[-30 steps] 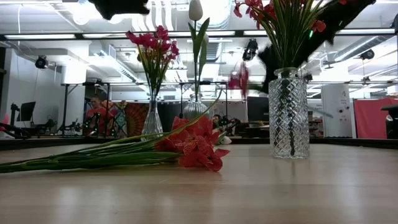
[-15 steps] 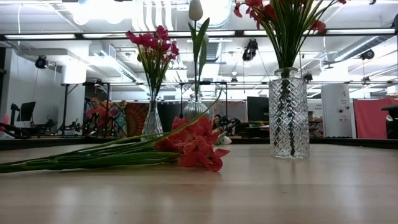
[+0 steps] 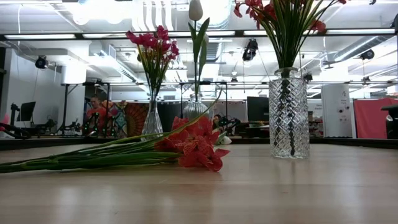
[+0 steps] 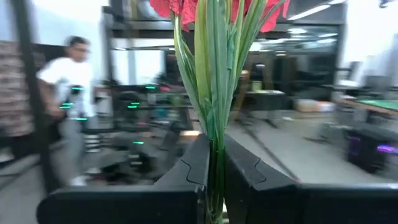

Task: Sort flowers into vase by color
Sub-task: Put the top center red sprig flower into the top left transparent glass vase

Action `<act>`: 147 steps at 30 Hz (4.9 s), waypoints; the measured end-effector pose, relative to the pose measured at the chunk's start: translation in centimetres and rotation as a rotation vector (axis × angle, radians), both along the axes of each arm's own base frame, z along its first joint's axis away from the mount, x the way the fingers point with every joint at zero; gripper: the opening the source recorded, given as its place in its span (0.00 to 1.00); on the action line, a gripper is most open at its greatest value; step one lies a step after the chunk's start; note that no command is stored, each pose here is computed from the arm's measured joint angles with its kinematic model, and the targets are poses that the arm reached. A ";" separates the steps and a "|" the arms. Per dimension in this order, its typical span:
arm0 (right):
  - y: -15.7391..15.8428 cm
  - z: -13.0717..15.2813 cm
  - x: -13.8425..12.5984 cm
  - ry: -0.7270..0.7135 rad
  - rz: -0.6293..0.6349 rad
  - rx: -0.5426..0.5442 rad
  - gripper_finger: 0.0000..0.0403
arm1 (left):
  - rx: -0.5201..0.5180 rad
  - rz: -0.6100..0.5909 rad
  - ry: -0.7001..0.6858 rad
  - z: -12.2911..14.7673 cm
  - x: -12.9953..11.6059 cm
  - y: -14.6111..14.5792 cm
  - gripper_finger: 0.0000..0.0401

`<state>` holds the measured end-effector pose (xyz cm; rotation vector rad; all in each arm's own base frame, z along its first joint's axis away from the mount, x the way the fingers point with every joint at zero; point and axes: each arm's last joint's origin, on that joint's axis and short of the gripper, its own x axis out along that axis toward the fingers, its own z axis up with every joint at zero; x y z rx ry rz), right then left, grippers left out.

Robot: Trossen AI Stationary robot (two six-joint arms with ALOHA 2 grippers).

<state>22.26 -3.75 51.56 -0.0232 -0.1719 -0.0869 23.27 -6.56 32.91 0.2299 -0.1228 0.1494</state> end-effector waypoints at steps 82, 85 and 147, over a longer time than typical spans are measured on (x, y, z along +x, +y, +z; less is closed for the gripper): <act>7.0 -1.1 12.3 0.250 0.088 -0.170 0.49 | -0.029 0.074 0.108 2.9 -1.7 2.8 0.00; 7.0 -1.8 13.1 0.284 0.043 -0.203 0.49 | -0.033 0.078 0.124 1.7 -2.7 3.1 0.00; 1.5 -4.8 21.5 0.258 0.045 -0.253 0.25 | -0.030 0.287 0.040 -0.4 -3.5 6.5 0.00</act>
